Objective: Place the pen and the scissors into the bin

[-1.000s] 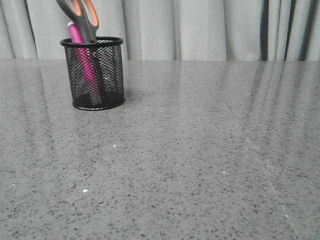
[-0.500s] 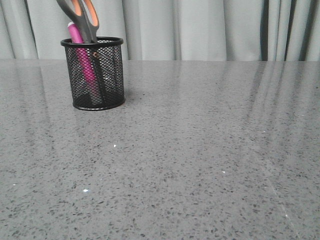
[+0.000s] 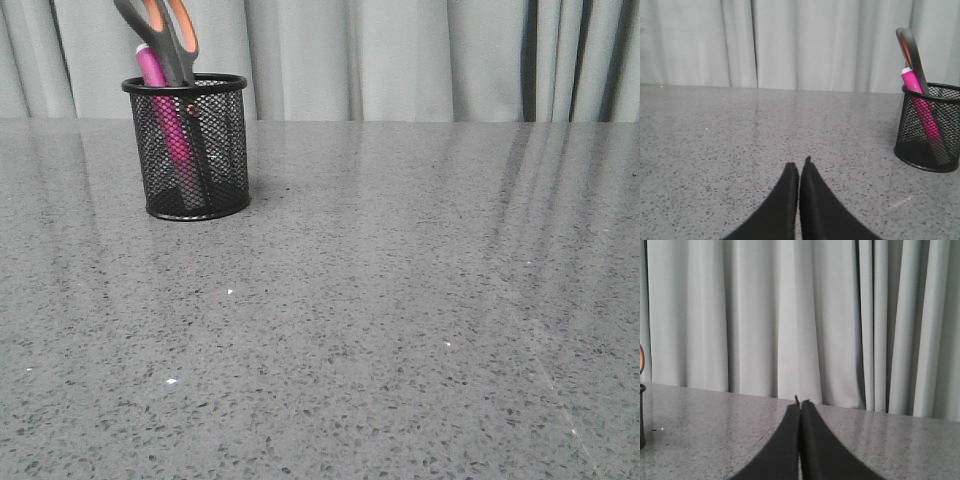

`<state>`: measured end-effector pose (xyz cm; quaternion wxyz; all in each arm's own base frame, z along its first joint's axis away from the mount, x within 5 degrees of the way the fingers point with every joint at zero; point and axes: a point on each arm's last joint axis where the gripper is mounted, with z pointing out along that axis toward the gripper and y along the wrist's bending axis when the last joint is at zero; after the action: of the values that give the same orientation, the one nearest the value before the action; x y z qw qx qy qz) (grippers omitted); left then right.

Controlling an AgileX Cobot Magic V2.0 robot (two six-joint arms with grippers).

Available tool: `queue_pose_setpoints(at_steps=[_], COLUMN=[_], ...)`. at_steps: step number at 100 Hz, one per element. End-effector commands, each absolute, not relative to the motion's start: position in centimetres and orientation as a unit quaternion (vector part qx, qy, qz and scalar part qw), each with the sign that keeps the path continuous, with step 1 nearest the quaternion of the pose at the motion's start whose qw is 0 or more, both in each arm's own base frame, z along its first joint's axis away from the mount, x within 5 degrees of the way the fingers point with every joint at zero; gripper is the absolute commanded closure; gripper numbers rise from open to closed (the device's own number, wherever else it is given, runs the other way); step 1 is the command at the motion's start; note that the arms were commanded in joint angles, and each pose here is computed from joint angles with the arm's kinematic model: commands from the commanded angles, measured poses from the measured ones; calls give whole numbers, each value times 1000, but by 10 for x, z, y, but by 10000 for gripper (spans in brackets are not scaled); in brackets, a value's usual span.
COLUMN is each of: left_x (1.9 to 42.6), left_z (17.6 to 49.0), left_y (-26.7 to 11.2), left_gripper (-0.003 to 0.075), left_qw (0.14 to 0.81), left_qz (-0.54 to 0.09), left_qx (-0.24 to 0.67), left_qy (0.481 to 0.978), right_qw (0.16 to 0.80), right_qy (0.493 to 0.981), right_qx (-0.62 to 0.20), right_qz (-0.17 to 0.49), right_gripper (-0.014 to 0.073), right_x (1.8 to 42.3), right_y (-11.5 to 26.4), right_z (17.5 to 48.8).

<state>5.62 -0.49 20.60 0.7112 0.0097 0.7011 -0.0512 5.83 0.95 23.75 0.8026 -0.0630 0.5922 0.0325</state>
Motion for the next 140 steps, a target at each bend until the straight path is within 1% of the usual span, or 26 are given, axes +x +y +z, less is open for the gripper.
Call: queue_pose_setpoints(at_steps=[1, 17, 22, 32, 39, 43, 59, 63, 81, 111, 140], left_x=[55, 55, 55, 55, 55, 55, 55, 55, 55, 55, 55], left_z=[207, 207, 207, 207, 207, 207, 207, 207, 207, 207, 207], left_y=[-4, -4, -4, -4, -4, -4, -4, -4, -4, -4, -4], left_gripper=[741, 741, 741, 741, 741, 741, 741, 741, 741, 741, 741], left_qw=[739, 739, 739, 739, 739, 739, 739, 739, 739, 739, 739], left_qz=[-55, -55, -55, -55, -55, -55, -55, -55, -55, -55, -55], left_qx=[3, 3, 3, 3, 3, 3, 3, 3, 3, 3, 3], left_qy=[671, 671, 671, 671, 671, 671, 671, 671, 671, 671, 671], right_qw=[829, 826, 806, 745, 713, 707, 707, 697, 708, 696, 696], right_qy=[555, 560, 588, 665, 699, 705, 706, 716, 706, 718, 718], right_qx=[-60, -56, -48, -43, -41, -41, -32, -28, -14, -14, -14], right_qz=[33, 36, 39, 36, 35, 34, 24, 19, -7, -12, -12], right_gripper=[669, 669, 669, 669, 669, 669, 669, 669, 669, 669, 669], right_x=[55, 56, 58, 62, 62, 62, 62, 61, 55, 55, 55], right_y=[9, 9, 8, 7, 7, 7, 5, 4, 0, 0, 0], right_z=[253, 252, 246, 229, 220, 217, 200, 198, 198, 195, 195])
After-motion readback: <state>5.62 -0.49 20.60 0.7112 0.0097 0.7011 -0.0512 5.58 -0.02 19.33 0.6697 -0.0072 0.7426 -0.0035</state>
